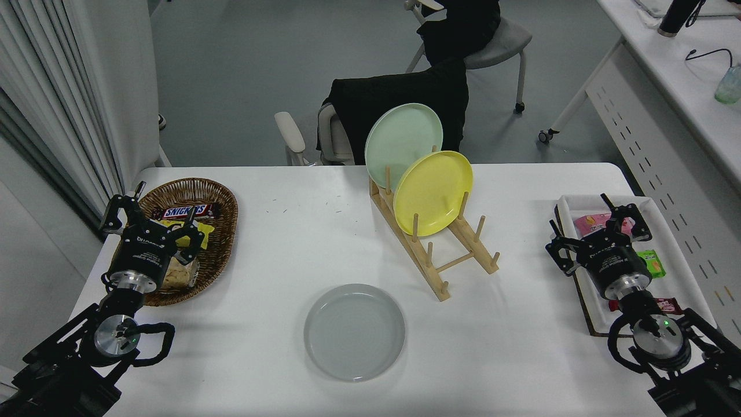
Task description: Place the plate on the table
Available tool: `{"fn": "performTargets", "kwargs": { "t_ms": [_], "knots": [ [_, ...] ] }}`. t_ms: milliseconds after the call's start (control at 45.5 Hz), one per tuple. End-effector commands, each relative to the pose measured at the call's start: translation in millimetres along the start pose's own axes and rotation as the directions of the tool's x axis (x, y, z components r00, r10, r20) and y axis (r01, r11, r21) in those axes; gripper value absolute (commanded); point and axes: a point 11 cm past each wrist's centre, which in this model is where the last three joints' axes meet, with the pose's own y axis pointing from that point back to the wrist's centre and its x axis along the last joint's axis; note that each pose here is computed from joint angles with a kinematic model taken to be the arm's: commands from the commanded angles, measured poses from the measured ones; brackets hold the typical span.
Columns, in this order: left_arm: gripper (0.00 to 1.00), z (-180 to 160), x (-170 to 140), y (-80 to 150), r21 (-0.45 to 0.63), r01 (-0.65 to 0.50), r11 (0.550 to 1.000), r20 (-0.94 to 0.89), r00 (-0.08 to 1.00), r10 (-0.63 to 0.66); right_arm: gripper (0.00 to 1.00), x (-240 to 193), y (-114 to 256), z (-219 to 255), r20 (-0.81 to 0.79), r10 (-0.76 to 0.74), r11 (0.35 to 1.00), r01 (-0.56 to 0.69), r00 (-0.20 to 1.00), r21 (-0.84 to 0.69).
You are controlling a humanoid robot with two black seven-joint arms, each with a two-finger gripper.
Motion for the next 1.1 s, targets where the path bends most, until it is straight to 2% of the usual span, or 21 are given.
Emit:
{"fn": "performTargets", "kwargs": {
  "t_ms": [0, 813, 1077],
  "knots": [
    [0.98, 0, 0, 0, -0.001, 0.0, 1.0, 0.0, 1.0, 0.0, 1.0, 0, 4, 7, -0.048, -0.031, 0.999, 0.03, 0.998, -0.037],
    [0.98, 0, 0, 0, -0.001, 0.0, 1.0, 0.0, 1.0, 0.0, 1.0, -11, -6, -12, -0.056, -0.058, 0.998, 0.058, 0.997, 0.0],
    [0.98, 0, 0, 0, -0.001, 0.0, 1.0, 0.0, 1.0, 0.0, 1.0, -2, -4, -15, -0.067, -0.034, 0.999, 0.034, 0.997, 0.002]
  ]
}}
